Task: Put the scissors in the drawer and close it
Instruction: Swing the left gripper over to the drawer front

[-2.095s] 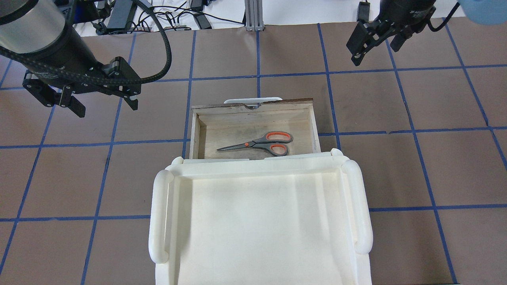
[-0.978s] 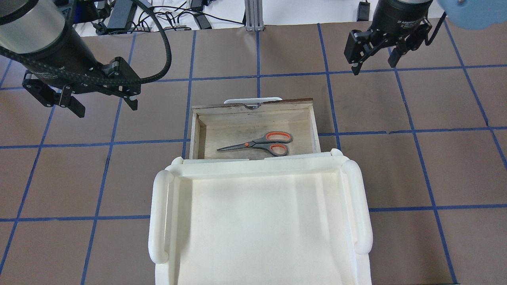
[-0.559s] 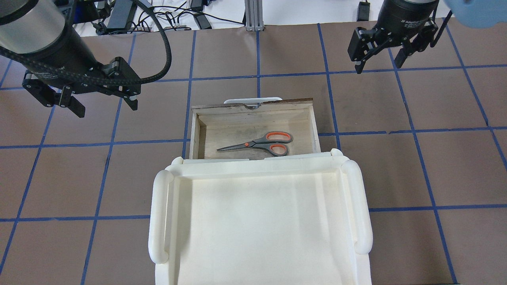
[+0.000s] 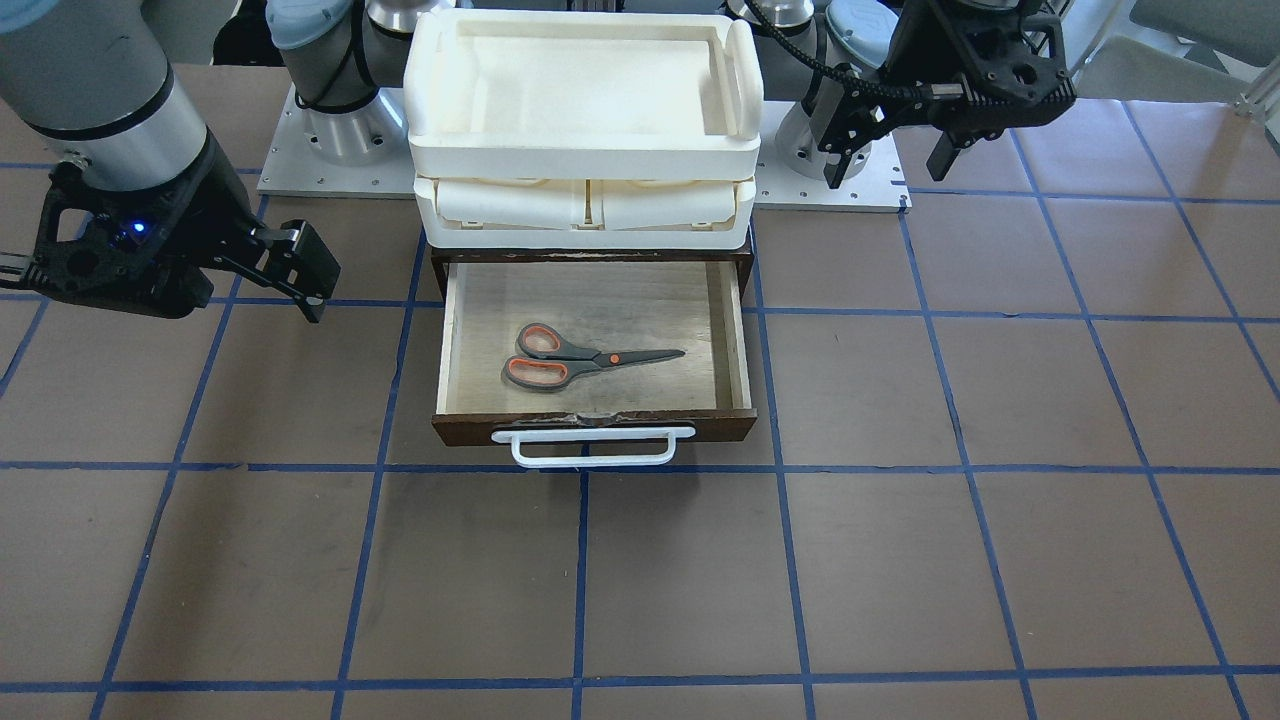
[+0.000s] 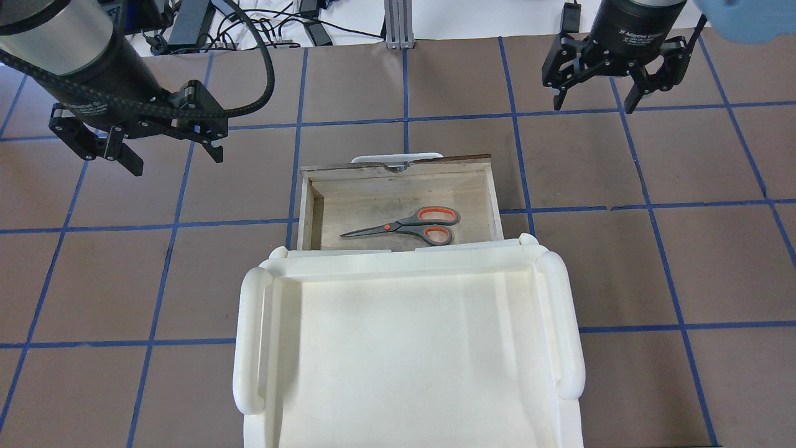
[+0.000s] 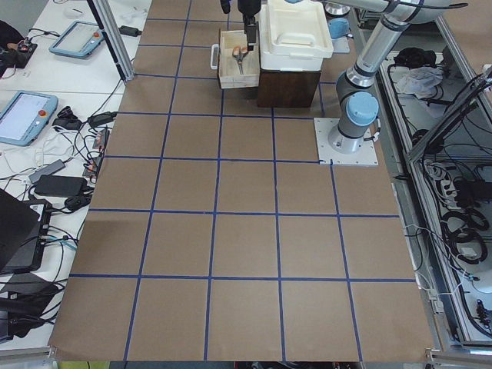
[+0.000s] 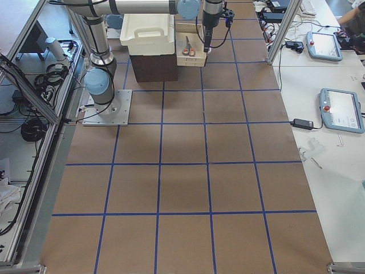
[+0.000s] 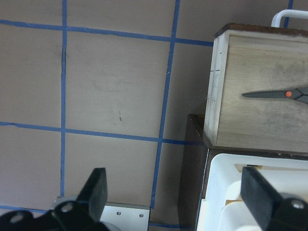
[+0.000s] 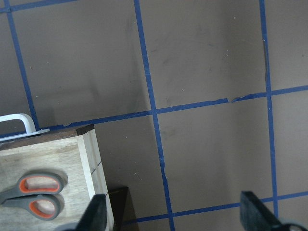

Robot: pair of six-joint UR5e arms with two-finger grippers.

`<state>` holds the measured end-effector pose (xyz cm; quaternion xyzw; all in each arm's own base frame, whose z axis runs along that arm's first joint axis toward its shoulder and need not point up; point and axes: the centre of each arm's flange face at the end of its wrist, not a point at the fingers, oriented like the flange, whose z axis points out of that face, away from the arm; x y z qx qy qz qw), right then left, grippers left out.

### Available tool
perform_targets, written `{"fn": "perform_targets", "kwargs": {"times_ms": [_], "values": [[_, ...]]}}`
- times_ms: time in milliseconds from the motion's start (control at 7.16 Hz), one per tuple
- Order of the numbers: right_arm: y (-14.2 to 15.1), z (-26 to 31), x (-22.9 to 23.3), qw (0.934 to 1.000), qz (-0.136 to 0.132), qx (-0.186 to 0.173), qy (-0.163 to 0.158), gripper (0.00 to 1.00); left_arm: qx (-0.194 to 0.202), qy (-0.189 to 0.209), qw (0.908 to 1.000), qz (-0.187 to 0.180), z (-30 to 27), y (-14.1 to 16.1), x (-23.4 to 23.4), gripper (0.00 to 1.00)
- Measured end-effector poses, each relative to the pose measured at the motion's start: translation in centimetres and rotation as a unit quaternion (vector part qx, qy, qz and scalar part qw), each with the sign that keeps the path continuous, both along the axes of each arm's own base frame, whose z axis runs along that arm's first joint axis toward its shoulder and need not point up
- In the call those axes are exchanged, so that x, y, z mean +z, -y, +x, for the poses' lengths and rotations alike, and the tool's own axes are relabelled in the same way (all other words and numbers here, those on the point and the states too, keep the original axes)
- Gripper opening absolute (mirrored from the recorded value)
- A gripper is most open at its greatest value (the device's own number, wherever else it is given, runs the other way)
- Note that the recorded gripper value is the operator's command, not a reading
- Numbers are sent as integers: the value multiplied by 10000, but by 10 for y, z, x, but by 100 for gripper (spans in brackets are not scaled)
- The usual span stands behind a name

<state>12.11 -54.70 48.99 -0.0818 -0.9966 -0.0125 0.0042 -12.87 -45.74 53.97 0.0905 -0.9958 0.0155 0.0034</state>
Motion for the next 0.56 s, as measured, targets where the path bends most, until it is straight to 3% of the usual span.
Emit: {"fn": "perform_targets", "kwargs": {"times_ms": [559], "values": [[1, 3, -1, 9999, -33, -48, 131, 100, 739, -235, 9937, -812, -92, 97, -89, 100]]}}
